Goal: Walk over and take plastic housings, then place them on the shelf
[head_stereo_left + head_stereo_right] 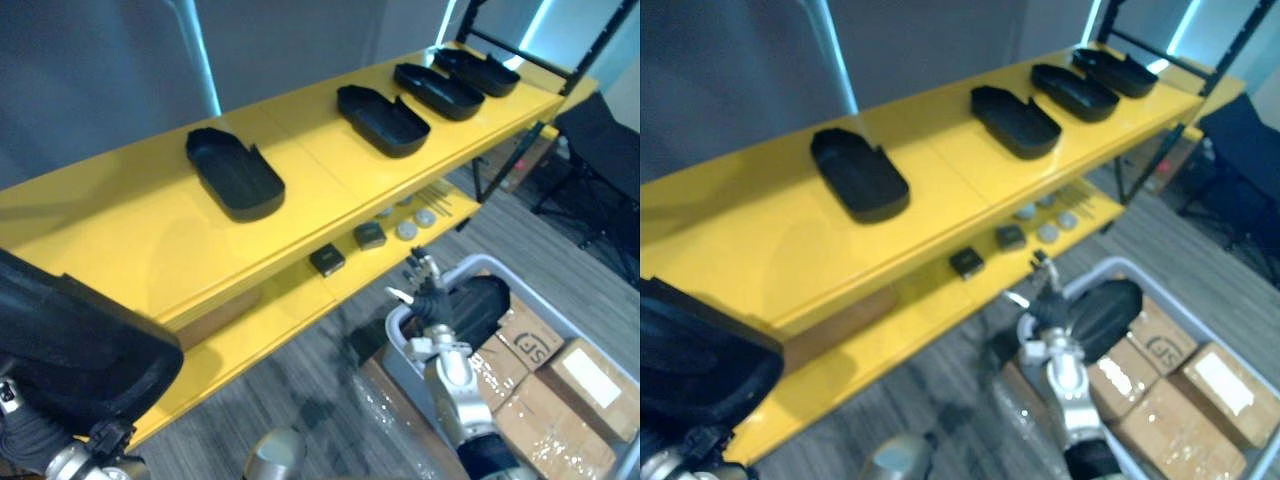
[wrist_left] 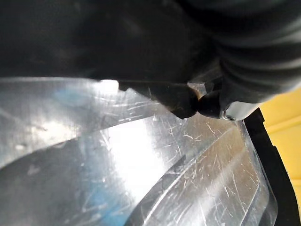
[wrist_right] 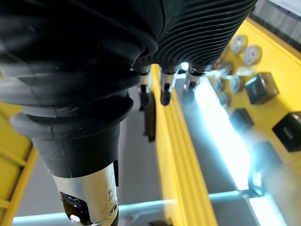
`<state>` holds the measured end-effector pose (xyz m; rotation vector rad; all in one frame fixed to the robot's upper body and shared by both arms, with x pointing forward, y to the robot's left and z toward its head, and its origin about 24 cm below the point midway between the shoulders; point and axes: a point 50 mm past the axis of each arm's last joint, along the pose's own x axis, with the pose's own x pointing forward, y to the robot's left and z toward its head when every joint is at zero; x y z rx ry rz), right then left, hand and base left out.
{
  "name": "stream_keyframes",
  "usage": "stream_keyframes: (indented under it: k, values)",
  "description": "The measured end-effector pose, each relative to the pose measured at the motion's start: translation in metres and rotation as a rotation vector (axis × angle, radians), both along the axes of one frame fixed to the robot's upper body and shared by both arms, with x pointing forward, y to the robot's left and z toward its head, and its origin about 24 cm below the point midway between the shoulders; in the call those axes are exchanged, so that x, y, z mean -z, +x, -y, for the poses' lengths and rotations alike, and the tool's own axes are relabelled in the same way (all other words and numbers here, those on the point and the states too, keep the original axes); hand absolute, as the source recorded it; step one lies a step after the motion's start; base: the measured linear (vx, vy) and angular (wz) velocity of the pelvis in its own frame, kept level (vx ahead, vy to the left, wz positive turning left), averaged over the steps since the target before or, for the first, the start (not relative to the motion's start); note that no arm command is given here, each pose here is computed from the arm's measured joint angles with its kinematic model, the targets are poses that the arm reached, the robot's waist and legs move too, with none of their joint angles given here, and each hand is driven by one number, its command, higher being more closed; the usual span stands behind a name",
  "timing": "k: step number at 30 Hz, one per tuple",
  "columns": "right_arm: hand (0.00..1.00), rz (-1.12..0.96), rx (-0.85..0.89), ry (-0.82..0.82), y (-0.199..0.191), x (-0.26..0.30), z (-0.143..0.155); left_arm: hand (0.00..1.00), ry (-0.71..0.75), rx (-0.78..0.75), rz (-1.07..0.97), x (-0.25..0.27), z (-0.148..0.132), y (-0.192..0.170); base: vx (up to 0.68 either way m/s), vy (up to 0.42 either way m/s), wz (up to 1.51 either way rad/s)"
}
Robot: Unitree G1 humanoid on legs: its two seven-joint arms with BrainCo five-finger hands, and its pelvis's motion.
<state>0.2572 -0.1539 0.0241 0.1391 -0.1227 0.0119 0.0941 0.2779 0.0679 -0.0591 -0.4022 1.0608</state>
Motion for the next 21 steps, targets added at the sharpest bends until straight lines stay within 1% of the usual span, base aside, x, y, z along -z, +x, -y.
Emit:
stream_keyframes:
  k: [3,4,8,10,14,17,21]
  values:
    - [0.0,0.004,0.003,-0.001,0.0,0.0,0.001,1.0,0.009,0.003,0.047,-0.005,0.002,0.005,-0.06,0.027,-0.05]
    - [0.0,0.004,0.008,-0.001,-0.001,0.001,0.001,1.0,0.018,0.03,0.068,-0.008,0.004,0.01,-0.06,0.015,0.27]
    - [0.0,-0.02,0.088,-0.019,-0.014,0.009,0.017,1.0,0.045,0.225,0.162,-0.022,0.026,0.049,0.0,0.067,0.99]
    - [0.0,-0.041,0.136,-0.016,-0.029,0.014,0.028,1.0,0.093,0.305,0.202,-0.033,0.03,0.062,0.06,0.156,1.15]
    - [0.0,-0.013,0.154,-0.023,-0.031,0.011,0.038,1.0,0.1,0.308,0.183,-0.035,0.027,0.065,0.05,0.023,0.15]
    - [0.0,0.033,0.119,-0.039,-0.021,0.001,0.034,1.0,0.082,0.299,0.15,-0.031,0.026,0.064,-0.05,0.02,-0.33]
    - [0.0,0.131,0.11,-0.03,-0.019,-0.017,0.031,1.0,0.074,0.279,0.152,-0.031,0.025,0.063,-0.14,-0.018,-0.36]
